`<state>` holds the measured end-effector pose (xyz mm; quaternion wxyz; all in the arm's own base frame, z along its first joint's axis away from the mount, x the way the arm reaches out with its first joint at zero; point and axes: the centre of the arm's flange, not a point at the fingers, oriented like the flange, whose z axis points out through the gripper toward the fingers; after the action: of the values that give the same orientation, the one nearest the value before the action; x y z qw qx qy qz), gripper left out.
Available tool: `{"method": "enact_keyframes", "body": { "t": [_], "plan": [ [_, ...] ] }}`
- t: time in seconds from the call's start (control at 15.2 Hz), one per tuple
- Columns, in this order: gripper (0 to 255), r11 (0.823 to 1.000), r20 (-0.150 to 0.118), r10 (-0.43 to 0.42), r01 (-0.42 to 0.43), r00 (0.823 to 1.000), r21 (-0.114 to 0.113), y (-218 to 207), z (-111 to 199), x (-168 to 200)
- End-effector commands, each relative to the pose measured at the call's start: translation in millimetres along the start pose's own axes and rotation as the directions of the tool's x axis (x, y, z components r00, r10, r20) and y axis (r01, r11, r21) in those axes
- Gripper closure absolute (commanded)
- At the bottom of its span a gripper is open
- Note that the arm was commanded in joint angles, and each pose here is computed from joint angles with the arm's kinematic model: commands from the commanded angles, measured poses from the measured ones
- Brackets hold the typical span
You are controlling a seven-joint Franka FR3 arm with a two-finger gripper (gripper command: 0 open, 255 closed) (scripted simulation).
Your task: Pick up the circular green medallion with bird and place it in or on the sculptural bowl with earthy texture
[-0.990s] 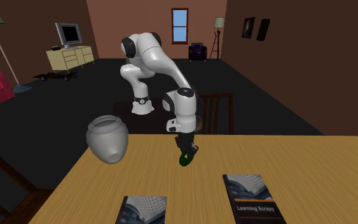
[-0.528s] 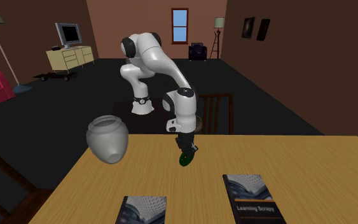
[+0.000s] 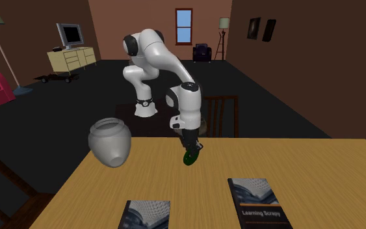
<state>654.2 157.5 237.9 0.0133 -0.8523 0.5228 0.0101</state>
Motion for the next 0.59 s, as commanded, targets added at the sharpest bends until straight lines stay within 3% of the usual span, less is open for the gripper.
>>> {"method": "enact_keyframes", "body": {
  "t": [0.0,0.53],
  "plan": [
    [255,1.000,0.000,0.000,0.000,1.000,0.000,0.4,-10.6,-0.8],
    [255,1.000,0.000,0.000,0.000,1.000,0.000,-0.1,-52.8,-2.1]
  ]
}}
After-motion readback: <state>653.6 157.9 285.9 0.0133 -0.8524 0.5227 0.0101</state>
